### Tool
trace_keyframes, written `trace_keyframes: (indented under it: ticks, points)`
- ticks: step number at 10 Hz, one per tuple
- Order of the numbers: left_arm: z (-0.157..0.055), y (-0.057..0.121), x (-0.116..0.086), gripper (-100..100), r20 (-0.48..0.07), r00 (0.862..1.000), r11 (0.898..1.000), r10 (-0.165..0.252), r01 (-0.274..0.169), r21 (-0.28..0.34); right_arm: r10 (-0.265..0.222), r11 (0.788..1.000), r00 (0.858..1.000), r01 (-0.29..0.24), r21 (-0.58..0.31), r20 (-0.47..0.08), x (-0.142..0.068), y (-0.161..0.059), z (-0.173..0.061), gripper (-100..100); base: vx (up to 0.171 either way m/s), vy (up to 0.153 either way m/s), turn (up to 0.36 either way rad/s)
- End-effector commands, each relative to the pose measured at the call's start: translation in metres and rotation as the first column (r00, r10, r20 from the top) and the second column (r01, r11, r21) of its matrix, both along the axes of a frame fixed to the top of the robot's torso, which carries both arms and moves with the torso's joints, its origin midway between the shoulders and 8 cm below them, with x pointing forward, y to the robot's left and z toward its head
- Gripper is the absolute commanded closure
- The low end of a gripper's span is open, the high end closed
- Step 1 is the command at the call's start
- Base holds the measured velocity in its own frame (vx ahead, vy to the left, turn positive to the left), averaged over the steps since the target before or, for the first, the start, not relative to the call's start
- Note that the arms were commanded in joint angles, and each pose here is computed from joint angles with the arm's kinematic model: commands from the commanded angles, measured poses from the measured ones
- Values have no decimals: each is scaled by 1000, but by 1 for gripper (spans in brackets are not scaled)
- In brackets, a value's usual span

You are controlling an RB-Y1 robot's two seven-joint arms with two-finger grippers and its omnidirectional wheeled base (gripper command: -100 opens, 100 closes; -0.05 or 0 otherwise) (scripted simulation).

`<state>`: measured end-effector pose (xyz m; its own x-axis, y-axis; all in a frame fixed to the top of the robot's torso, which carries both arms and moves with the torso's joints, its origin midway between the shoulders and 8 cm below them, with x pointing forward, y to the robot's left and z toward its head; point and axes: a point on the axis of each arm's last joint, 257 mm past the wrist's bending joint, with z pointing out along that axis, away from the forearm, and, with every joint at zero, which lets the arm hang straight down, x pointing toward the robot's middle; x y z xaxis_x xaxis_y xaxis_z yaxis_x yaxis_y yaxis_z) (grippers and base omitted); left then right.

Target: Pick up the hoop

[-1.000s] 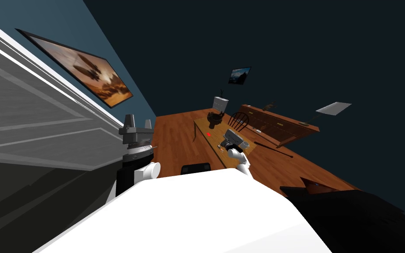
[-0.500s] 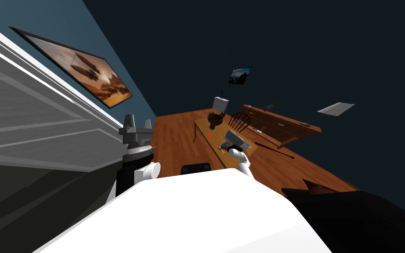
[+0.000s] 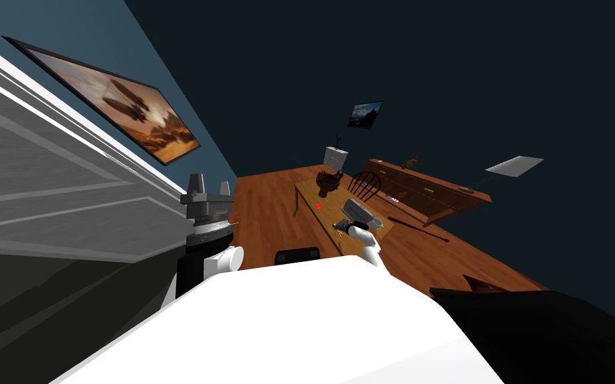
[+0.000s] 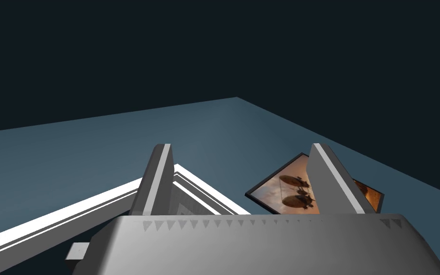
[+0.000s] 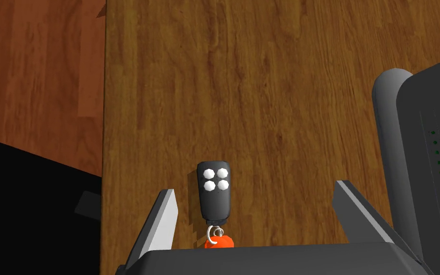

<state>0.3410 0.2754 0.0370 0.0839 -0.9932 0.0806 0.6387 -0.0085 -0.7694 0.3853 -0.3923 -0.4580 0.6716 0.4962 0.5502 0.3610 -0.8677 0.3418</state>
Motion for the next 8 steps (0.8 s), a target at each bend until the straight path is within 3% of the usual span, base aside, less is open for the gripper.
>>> trace_keyframes:
  ticks: [1,2,4,5,8]
  points:
    - [0,0,0,0,0,1000,1000,0,0,0,-31,998,998,33,44,-56,-10,-5,-14,-100,22,6,3]
    - [0,0,0,0,0,1000,1000,0,0,0,-31,998,998,33,44,-56,-10,-5,-14,-100,26,4,2]
    - [0,0,0,0,0,1000,1000,0,0,0,-80,989,987,97,112,-142,-26,-9,-30,-100,46,2,3]
    - [0,0,0,0,0,1000,1000,0,0,0,-83,988,985,101,114,-153,-30,-9,-34,-100,48,3,3]
    - [0,0,0,0,0,1000,1000,0,0,0,-143,962,951,199,187,-273,-55,-16,-53,-100,42,12,3]
